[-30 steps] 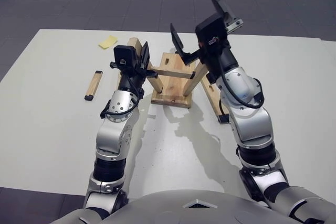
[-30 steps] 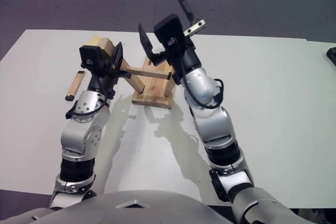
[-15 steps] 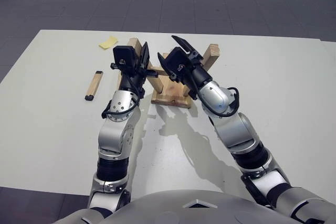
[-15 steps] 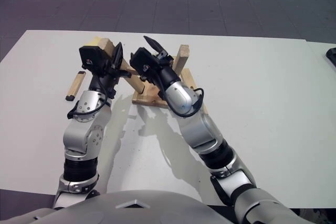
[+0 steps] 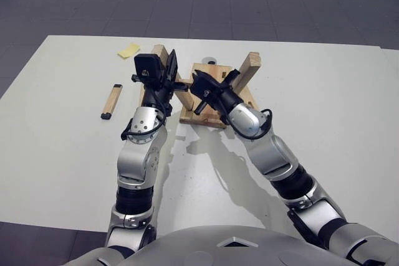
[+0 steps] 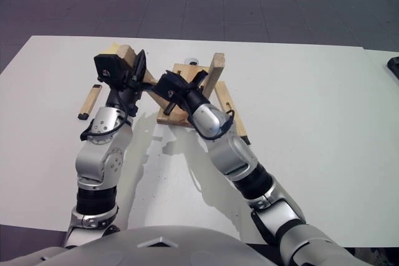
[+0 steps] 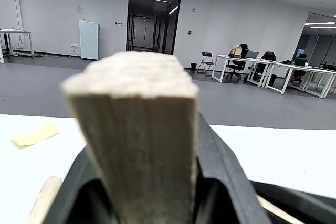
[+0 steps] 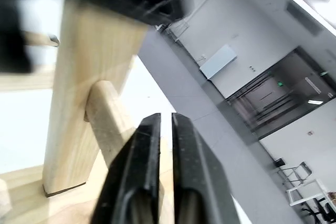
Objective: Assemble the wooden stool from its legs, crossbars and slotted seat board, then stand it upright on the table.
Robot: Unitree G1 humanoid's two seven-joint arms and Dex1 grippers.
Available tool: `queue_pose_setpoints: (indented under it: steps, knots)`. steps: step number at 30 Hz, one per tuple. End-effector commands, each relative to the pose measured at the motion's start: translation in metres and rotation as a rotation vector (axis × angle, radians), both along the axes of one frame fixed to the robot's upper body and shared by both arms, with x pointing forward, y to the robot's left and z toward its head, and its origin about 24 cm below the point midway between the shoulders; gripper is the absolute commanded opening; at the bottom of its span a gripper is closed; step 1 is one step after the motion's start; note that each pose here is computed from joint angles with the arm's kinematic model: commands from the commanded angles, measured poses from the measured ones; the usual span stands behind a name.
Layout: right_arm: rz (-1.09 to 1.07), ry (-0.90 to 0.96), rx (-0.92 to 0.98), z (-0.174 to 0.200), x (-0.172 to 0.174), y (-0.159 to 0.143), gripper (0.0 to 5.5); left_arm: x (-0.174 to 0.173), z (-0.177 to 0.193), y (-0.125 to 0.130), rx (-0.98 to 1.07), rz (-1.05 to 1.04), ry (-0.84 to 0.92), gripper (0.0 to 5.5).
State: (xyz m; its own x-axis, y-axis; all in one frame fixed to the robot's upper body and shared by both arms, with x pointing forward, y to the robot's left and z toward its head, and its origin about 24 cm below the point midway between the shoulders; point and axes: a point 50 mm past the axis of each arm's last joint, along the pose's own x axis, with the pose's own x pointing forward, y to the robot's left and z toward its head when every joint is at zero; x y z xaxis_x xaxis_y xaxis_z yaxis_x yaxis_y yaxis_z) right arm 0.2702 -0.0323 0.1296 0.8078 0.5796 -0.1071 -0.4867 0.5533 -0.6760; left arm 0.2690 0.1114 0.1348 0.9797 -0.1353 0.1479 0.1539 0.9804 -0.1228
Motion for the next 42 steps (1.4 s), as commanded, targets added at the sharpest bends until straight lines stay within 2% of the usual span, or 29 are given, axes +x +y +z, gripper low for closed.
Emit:
queue_pose_setpoints:
  steps: [1, 4, 8, 13, 15, 21, 24, 28, 30, 35, 42]
  knots:
    - [0.013, 0.173, -0.104, -0.031, -0.002, -0.004, 0.0, -0.007, -0.057, -0.001, 0.031, -0.027, 0.343, 1.07]
    - [-0.007, 0.082, -0.066, -0.016, 0.002, -0.005, 0.0, -0.006, -0.054, -0.002, 0.024, -0.034, 0.339, 1.04]
    - [-0.092, -0.159, 0.162, 0.033, 0.011, -0.007, 0.0, -0.006, -0.056, -0.002, 0.023, -0.034, 0.346, 1.04]
    - [-0.135, -0.279, 0.315, 0.059, 0.014, -0.015, 0.0, -0.005, -0.058, -0.001, 0.024, -0.03, 0.353, 1.03]
    - [-0.129, -0.202, 0.363, 0.056, 0.016, -0.015, 0.0, -0.005, -0.058, 0.0, 0.023, -0.025, 0.355, 1.03]
    - [-0.076, 0.402, 0.325, -0.012, 0.004, -0.002, 0.0, -0.006, -0.058, 0.0, 0.015, -0.021, 0.359, 1.03]
    - [-0.133, 0.505, 0.326, -0.019, 0.003, 0.0, 0.0, -0.007, -0.058, -0.001, 0.0, -0.026, 0.366, 1.02]
    - [-0.153, 0.502, 0.372, -0.006, 0.01, -0.001, 0.0, -0.007, -0.056, -0.002, -0.014, -0.029, 0.365, 1.02]
    - [-0.094, 0.434, 0.498, 0.014, 0.012, 0.002, 0.0, -0.007, -0.056, -0.003, -0.017, -0.03, 0.367, 1.02]
    - [0.025, 0.084, 0.683, 0.07, 0.007, 0.001, 0.0, -0.007, -0.057, -0.002, -0.016, -0.03, 0.373, 1.02]
    - [0.143, -0.024, 0.97, 0.102, -0.001, -0.001, 0.0, -0.007, -0.059, -0.002, -0.021, -0.026, 0.376, 1.02]
